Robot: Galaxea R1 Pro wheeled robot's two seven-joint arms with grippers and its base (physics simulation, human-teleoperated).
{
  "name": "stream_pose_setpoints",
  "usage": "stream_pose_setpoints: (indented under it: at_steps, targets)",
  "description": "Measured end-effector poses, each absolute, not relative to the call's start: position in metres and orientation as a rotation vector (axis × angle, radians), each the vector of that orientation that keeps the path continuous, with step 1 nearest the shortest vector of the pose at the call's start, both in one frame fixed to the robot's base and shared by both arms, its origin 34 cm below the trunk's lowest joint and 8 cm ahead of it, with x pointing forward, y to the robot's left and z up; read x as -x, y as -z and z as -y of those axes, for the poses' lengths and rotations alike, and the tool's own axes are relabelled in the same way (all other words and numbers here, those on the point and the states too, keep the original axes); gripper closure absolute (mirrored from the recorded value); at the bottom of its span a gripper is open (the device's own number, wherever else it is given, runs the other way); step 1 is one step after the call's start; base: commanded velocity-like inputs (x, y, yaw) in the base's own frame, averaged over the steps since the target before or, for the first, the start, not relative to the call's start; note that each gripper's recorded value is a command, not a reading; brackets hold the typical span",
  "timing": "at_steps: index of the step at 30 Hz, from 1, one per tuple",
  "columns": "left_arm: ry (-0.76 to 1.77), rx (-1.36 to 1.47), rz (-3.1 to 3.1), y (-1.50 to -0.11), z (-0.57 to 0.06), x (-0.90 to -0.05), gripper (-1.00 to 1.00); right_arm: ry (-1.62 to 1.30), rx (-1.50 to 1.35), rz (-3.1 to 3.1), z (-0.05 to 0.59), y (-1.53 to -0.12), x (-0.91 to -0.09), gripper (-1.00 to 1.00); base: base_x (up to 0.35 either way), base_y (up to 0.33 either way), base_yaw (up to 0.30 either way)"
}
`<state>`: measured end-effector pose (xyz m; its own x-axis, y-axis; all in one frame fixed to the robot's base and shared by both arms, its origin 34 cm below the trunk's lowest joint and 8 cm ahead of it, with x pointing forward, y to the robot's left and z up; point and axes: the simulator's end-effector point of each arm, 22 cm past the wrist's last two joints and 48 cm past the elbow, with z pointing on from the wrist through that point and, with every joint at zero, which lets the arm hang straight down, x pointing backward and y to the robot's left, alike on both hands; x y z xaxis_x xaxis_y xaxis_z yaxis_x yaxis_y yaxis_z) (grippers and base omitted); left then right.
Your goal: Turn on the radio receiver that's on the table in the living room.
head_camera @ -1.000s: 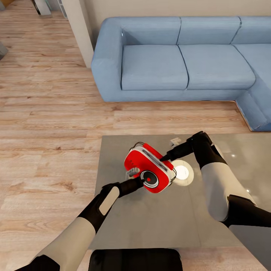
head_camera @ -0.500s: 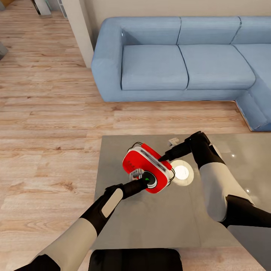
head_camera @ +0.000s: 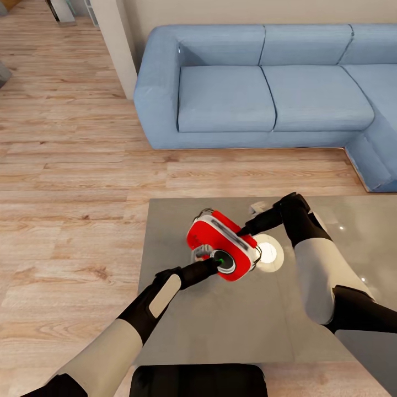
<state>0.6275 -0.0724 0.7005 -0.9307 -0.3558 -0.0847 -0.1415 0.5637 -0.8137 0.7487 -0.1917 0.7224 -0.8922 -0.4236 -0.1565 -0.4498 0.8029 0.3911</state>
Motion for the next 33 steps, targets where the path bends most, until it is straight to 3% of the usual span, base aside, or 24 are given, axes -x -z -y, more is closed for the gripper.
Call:
stream_pose_setpoints:
  at_steps: [6,13,21,33]
  targets:
    - [1.356,0.351,-2.495,-0.727,0.086,-0.641,1.00,-0.206,0.694,-2.955,0.260,-0.706,-0.772,1.00,0.000,0.000,0.000]
    - [1.343,0.358,-2.517,-0.721,0.084,-0.636,1.00,-0.014,0.644,-2.916,0.304,-0.720,-0.794,1.00,0.000,0.000,0.000]
    - [1.303,0.376,-2.600,-0.695,0.077,-0.613,1.00,0.138,0.577,-2.854,0.356,-0.754,-0.818,1.00,0.000,0.000,0.000]
    - [1.299,0.376,-2.607,-0.693,0.076,-0.612,1.00,0.152,0.573,-2.851,0.359,-0.754,-0.819,1.00,0.000,0.000,0.000]
